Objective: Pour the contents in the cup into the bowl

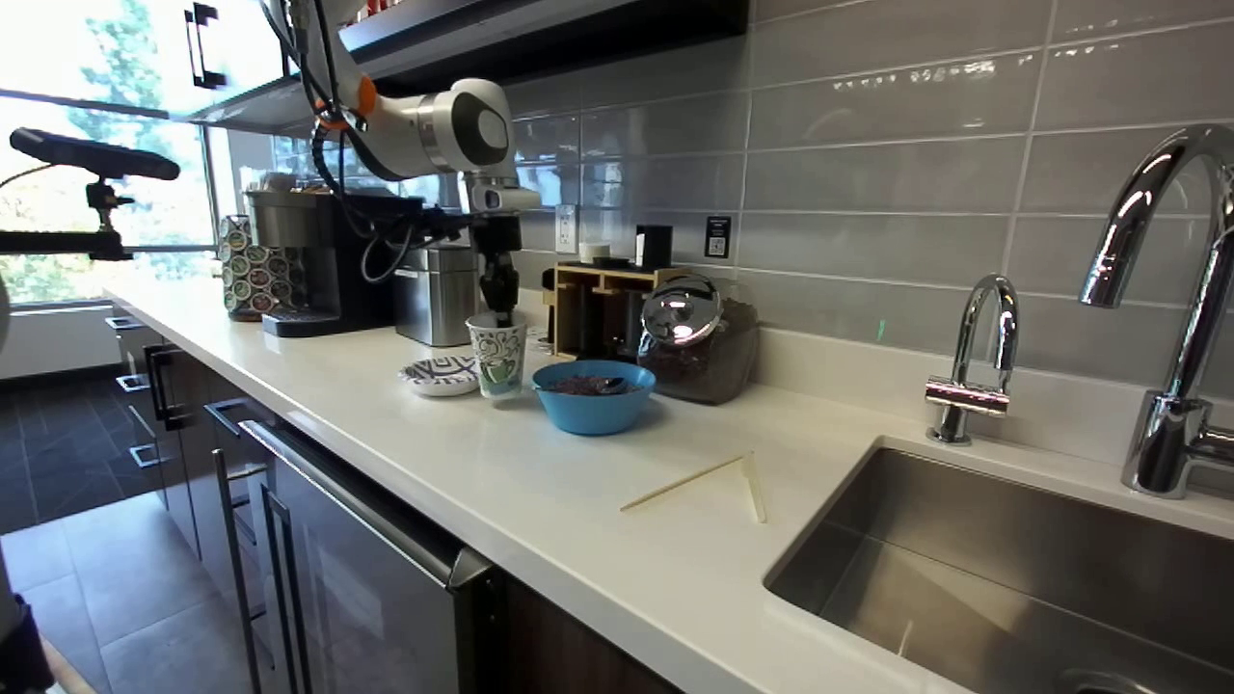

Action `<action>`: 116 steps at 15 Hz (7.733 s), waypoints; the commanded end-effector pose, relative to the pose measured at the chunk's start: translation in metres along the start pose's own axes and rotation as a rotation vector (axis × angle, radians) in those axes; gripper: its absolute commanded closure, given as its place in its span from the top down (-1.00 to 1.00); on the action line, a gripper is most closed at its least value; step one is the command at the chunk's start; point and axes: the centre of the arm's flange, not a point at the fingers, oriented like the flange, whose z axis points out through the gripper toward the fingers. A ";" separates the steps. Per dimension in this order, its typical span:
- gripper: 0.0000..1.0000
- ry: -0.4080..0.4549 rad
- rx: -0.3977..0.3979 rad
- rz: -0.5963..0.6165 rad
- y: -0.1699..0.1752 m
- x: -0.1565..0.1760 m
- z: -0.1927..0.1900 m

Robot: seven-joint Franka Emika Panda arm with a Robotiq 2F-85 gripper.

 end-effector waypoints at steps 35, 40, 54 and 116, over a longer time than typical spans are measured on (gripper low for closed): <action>-0.98 -0.800 0.998 -0.921 0.025 -0.011 -0.020; -0.98 -0.901 1.003 -0.861 0.015 -0.007 0.002; -0.98 -0.991 1.098 -0.805 0.011 0.001 0.007; -0.98 -1.448 1.432 -0.476 -0.012 0.017 0.073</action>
